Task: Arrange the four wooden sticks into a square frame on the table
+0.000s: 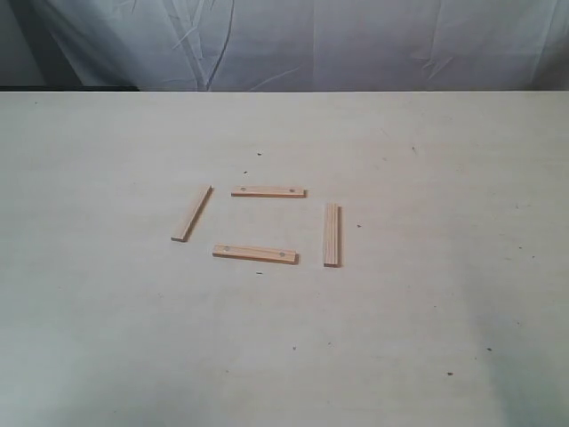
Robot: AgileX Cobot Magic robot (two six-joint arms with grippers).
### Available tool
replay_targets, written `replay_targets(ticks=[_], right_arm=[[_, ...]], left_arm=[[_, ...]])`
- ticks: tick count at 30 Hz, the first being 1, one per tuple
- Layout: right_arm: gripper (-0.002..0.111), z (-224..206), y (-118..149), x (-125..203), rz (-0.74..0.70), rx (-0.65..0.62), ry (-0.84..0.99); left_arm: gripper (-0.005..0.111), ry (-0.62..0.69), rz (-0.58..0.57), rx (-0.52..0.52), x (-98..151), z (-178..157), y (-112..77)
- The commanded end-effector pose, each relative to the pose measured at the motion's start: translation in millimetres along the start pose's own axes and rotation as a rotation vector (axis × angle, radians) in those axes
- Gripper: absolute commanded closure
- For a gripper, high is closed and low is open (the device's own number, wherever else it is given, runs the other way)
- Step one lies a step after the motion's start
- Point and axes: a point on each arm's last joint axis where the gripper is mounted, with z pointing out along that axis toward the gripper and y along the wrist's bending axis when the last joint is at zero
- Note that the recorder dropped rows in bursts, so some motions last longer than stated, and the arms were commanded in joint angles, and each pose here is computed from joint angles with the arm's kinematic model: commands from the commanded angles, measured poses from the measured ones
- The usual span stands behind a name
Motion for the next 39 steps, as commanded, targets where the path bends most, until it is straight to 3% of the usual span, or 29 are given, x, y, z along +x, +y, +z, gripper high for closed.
replay_targets(ticks=[1,3,10,13,16,19,22,26,29,32,39], right_arm=[[0.108,0,0,-2,0.000,0.003,-0.023],[0.108,-1,0,-4,0.003,0.001,-0.045],[0.109,-1,-3,-8,0.231,0.026,-0.088],[0.109,4,6,-41,0.231,-0.001,-0.034],[0.109,48,23,-107,0.128,-0.001,0.197],[0.109,101,27,-121,0.084,0.022,0.424],[0.109,154,24,-103,0.025,0.040,0.597],[0.109,203,21,-63,0.132,0.069,0.753],[0.109,228,31,-21,0.123,0.021,1.000],[0.109,246,59,22,0.069,-0.064,1.214],[0.109,281,147,83,-0.087,-0.100,1.390]], left_arm=[[0.107,-0.011,0.000,0.001,-1,0,0.0],[0.107,-0.011,0.000,0.001,-1,0,0.0],[0.107,-0.011,0.000,0.001,-1,0,0.0],[0.107,-0.011,0.000,0.001,-1,0,0.0],[0.107,-0.011,0.000,0.001,-1,0,0.0],[0.107,-0.011,0.000,0.001,-1,0,0.0],[0.107,-0.011,0.000,0.001,-1,0,0.0],[0.107,-0.011,0.000,0.001,-1,0,0.0],[0.107,-0.011,0.000,0.001,-1,0,0.0],[0.107,-0.011,0.000,0.001,-1,0,0.0],[0.107,-0.011,0.000,0.001,-1,0,0.0]])
